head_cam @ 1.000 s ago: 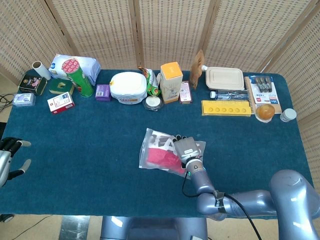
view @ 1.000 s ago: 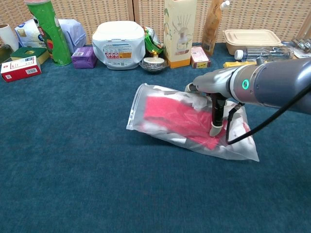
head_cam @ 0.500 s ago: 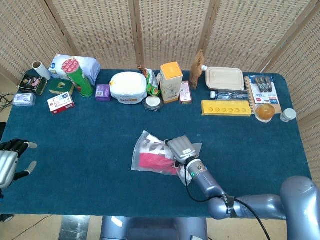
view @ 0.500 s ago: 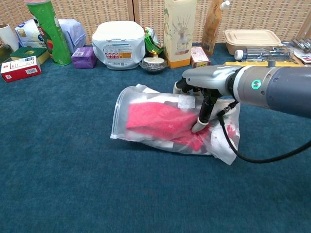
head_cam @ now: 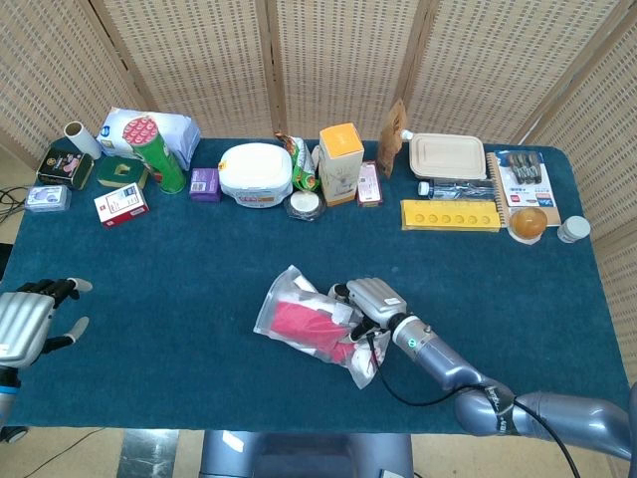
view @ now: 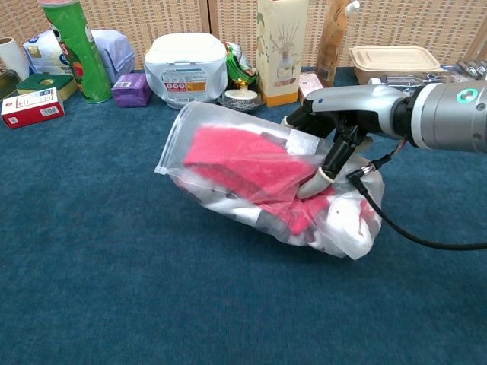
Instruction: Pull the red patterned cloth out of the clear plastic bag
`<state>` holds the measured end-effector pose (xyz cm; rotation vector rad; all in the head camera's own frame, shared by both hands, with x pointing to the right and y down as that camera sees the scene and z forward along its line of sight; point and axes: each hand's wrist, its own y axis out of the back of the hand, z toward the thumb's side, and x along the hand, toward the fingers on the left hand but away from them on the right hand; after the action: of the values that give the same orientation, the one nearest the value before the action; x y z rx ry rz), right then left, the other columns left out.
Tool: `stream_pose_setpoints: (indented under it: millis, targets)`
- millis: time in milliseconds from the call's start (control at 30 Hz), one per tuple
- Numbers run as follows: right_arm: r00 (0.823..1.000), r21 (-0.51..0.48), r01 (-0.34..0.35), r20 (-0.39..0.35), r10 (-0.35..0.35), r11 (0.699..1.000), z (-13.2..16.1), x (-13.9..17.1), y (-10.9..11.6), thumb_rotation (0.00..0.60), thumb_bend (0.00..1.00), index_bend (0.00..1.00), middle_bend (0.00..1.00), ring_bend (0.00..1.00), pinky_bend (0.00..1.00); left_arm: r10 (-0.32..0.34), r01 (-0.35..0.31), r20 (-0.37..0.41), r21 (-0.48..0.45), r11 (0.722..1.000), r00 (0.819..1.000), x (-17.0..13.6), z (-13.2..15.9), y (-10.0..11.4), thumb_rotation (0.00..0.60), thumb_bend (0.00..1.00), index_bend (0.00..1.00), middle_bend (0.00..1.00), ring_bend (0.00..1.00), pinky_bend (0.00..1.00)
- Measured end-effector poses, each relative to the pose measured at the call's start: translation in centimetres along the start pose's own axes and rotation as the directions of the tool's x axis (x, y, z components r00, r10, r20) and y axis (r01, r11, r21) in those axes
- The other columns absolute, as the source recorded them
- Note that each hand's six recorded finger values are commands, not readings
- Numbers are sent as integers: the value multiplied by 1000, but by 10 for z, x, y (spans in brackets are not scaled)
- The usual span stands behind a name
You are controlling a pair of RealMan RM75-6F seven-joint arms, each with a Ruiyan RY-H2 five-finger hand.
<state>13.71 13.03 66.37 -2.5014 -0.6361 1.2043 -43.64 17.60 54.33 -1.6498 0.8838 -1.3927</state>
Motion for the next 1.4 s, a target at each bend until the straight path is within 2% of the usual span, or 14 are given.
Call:
stream_pose_setpoints:
  millis: [367, 500, 600, 767, 900, 1100, 1400]
  targets:
    - [996, -75, -41, -85, 35, 996, 13, 8, -5, 600, 376, 760, 804, 991, 1000, -86, 86, 126, -1, 996, 988, 29, 32, 0, 598, 257, 345, 831, 803, 758]
    - [994, -87, -47, -100, 38, 995, 16, 9, -6, 600, 375, 760, 804, 998, 1000, -118, 119, 180, 2, 993, 977, 38, 45, 0, 597, 258, 346, 961, 927, 856]
    - [994, -92, -48, -107, 38, 995, 18, 10, -6, 600, 376, 760, 803, 1000, 1000, -143, 146, 216, 4, 989, 966, 45, 54, -1, 593, 259, 346, 1000, 991, 926]
    - [992, -95, -56, -114, 45, 994, 19, 12, -9, 600, 376, 760, 802, 1000, 1000, -177, 185, 250, -11, 983, 952, 51, 66, -4, 596, 315, 347, 1000, 1000, 966]
    - [991, -102, -61, -124, 48, 993, 22, 13, -10, 600, 376, 760, 802, 1000, 1000, -216, 235, 300, -25, 972, 929, 62, 85, -7, 595, 329, 347, 1000, 1000, 966]
    - [989, -108, -69, -135, 55, 992, 25, 14, -12, 600, 376, 760, 800, 1000, 1000, -253, 306, 364, -94, 947, 896, 71, 114, -8, 594, 336, 346, 1000, 1000, 966]
    - [987, -123, -79, -152, 60, 989, 32, 13, -13, 600, 375, 760, 799, 1000, 1000, -287, 389, 450, -152, 908, 846, 77, 150, -14, 596, 336, 346, 1000, 1000, 965]
